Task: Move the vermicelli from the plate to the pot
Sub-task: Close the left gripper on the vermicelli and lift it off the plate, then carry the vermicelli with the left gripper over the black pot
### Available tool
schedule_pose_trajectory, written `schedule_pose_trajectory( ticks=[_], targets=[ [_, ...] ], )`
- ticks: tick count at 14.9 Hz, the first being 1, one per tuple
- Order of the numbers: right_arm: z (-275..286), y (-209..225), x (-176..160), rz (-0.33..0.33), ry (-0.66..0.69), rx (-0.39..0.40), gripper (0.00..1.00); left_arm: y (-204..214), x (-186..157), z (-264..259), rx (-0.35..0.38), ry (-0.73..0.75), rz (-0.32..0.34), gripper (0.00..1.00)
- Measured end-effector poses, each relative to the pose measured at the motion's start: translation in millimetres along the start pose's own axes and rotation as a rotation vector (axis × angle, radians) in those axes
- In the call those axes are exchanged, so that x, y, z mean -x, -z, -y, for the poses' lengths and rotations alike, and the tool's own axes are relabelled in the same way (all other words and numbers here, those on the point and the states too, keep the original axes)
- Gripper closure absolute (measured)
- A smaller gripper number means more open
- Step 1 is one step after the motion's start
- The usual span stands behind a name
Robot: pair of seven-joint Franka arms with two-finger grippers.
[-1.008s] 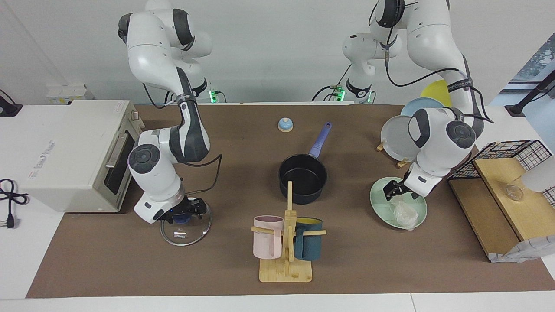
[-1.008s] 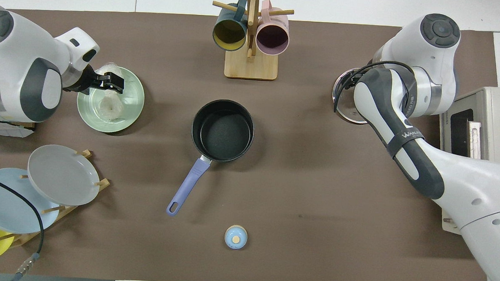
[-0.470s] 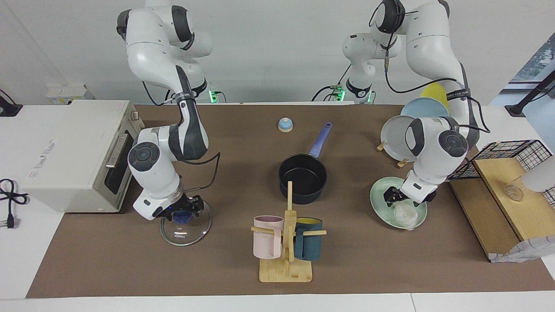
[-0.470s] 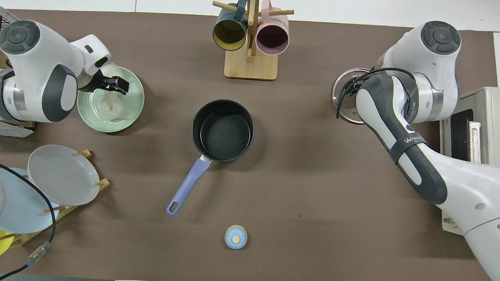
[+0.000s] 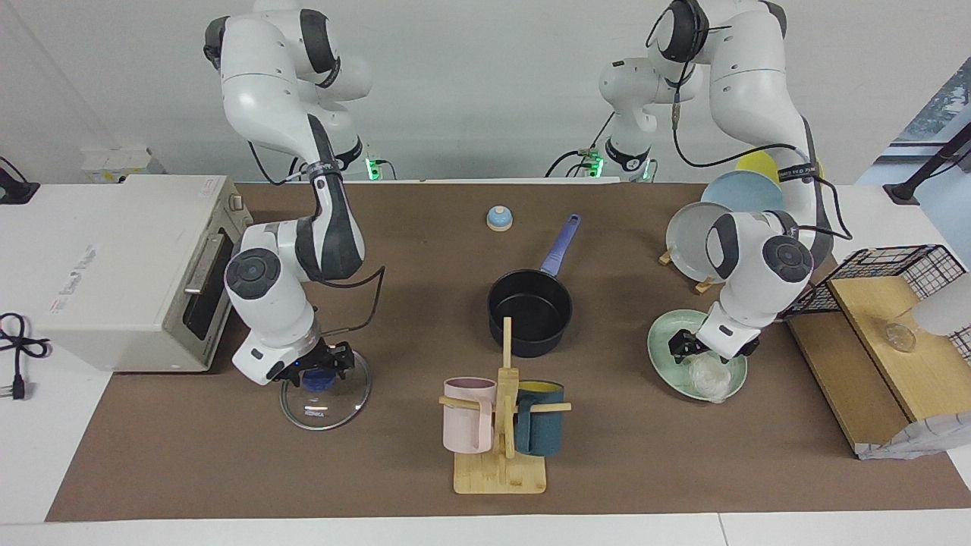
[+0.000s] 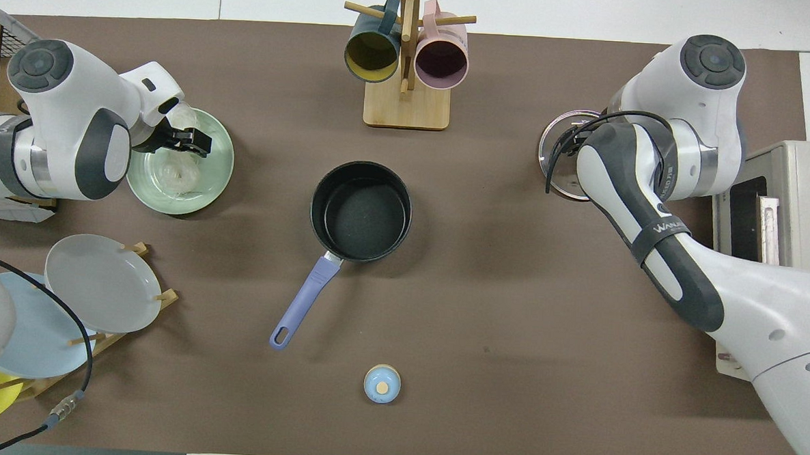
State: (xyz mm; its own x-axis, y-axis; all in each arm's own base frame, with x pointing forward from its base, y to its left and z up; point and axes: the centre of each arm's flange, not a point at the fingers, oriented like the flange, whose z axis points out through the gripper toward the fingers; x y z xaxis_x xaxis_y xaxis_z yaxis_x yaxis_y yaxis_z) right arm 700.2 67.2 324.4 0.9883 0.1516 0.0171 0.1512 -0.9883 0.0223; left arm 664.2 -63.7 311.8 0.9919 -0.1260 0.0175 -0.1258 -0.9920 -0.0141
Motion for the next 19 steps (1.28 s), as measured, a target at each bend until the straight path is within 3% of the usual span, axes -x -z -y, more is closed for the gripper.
schedule_pose_trajectory(
  ticks=[1, 2, 4, 7, 10, 14, 19],
  targets=[
    [-2, 0, 0, 0.0, 0.003, 0.0, 0.15, -2, 1, 0, 0.0, -0.001, 0.0, 0.02],
    [-3, 0, 0, 0.001, 0.004, 0.0, 0.15, -3, 2, 0, 0.0, -0.001, 0.002, 0.1],
    [-4, 1, 1, -0.001, 0.014, 0.0, 0.33, -4, 2, 0, 0.0, -0.001, 0.003, 0.34],
    [-4, 1, 1, -0.001, 0.026, 0.0, 0.33, -3, 2, 0, 0.0, -0.001, 0.001, 0.68],
    [-1, 6, 0, 0.004, 0.034, -0.001, 0.33, 1, 0, 1, -0.001, -0.001, -0.005, 0.7],
    [14, 51, -3, 0.051, 0.056, -0.007, 0.33, 31, -9, 2, 0.007, 0.009, 0.013, 0.71],
    [114, 118, 17, 0.075, 0.086, -0.019, 0.33, 114, -5, 0, 0.06, 0.044, 0.035, 0.72]
  ],
)
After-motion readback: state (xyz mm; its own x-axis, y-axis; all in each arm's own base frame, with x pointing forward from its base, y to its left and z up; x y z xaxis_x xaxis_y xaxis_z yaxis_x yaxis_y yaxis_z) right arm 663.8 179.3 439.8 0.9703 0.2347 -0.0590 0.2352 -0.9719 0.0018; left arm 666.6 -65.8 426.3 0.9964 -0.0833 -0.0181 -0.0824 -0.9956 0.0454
